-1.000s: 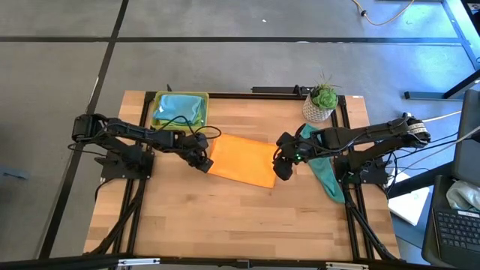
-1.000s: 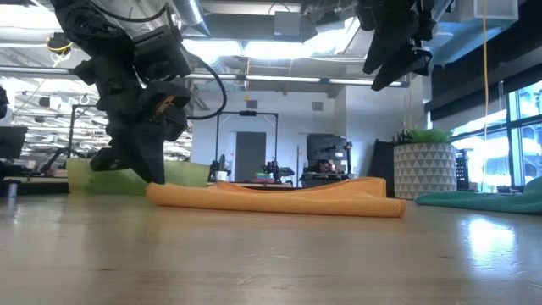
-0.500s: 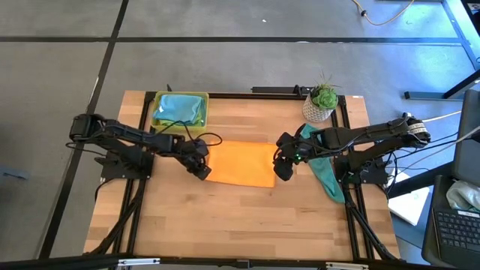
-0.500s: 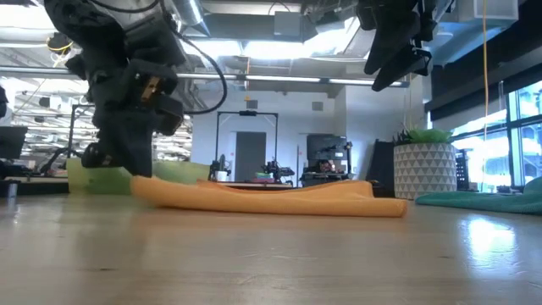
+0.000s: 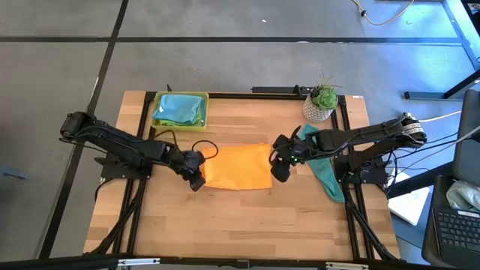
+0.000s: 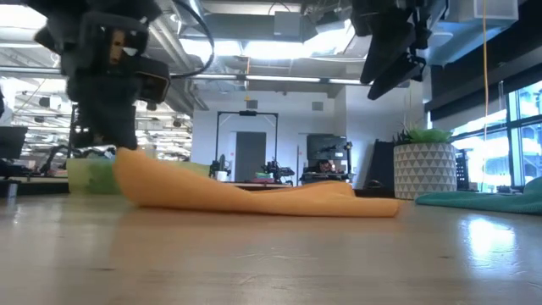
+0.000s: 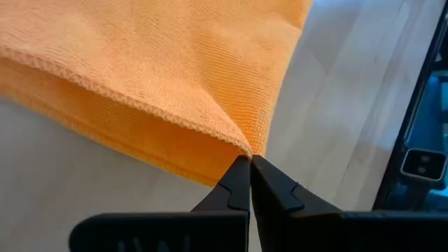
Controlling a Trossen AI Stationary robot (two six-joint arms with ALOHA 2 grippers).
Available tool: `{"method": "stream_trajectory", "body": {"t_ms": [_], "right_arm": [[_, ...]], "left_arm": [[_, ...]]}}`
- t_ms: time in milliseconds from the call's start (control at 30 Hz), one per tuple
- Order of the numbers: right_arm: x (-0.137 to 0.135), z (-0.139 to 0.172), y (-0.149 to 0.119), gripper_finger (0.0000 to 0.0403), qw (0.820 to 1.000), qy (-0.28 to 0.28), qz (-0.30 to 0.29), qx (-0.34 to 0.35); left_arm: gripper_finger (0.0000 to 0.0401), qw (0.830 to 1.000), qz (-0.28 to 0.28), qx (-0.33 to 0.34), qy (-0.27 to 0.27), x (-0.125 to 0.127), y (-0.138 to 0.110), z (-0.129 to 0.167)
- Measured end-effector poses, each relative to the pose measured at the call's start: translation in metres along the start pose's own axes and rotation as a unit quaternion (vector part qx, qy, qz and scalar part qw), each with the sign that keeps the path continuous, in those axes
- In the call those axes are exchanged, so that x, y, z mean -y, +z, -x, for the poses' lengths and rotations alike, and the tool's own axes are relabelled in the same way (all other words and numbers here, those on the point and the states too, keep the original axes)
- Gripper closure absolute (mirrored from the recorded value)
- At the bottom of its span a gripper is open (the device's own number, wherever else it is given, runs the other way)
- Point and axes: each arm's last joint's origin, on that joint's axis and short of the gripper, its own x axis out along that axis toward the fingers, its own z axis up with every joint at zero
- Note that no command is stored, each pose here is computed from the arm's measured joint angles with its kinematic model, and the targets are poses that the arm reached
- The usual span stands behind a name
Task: Fold microfiber towels
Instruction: Fold the orange towel
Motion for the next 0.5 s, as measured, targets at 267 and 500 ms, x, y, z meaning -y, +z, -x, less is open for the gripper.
{"method": "stream_trajectory", "body": {"t_ms": [267,500], "right_arm": [[-0.009,-0.015,-0.003,0.0204,1.000,0.009,-0.019,-0.017],[-0.023,-0.014,0.000,0.0204,0.998,0.056,-0.033,0.021]], "left_arm": [[0.0401,1.000,-0.012,0.010,0.013,0.017,-0.029,-0.003],[0.0401,0.999,0.039,0.017,0.008,0.029,-0.055,-0.003]]}}
